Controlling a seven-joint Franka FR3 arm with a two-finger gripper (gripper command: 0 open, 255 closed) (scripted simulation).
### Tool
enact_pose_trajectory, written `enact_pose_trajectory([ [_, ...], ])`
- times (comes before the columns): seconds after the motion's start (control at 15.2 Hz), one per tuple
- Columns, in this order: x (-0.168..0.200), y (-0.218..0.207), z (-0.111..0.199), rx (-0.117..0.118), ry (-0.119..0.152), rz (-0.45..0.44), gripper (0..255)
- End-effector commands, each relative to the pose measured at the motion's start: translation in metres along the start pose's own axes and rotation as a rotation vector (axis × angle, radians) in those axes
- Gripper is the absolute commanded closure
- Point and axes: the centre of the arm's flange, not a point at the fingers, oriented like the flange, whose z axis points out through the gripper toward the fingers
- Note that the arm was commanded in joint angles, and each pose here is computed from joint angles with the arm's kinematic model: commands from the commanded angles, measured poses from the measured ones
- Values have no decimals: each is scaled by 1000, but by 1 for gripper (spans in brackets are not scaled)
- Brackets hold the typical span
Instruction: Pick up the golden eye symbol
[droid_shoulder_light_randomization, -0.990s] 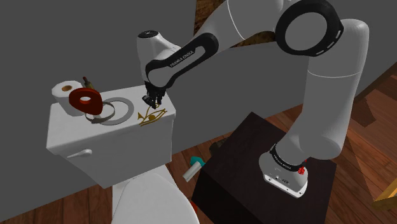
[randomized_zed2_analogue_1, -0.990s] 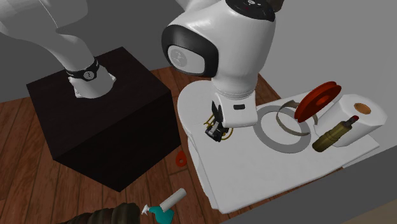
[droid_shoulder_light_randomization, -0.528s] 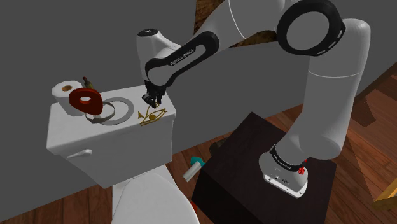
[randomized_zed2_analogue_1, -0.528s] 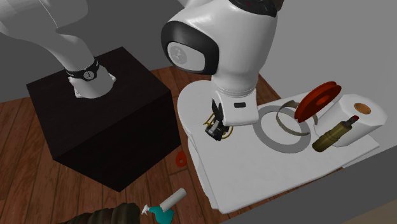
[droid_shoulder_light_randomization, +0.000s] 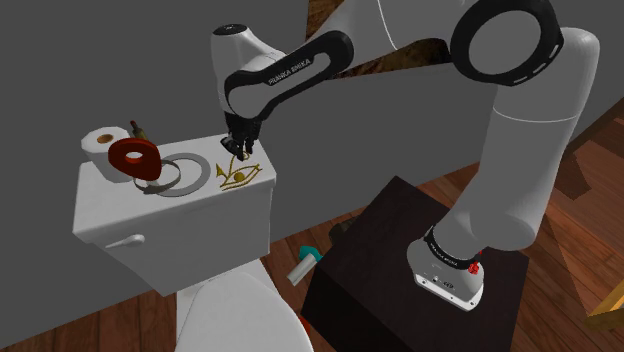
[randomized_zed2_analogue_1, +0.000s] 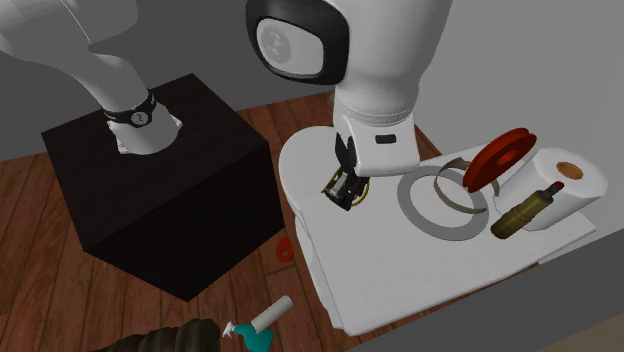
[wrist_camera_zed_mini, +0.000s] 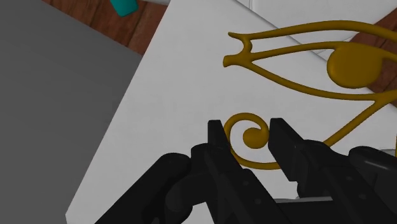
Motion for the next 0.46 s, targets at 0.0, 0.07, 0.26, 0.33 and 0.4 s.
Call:
enact_pose_trajectory([
  [0.0,0,0,-11,0,0,0,255],
  [0.07,0,0,-16,0,0,0,255],
  [0.26,0,0,-32,0,0,0,255],
  [0.33,0,0,-33,0,0,0,255],
  [0.4,0,0,-33,0,0,0,255],
])
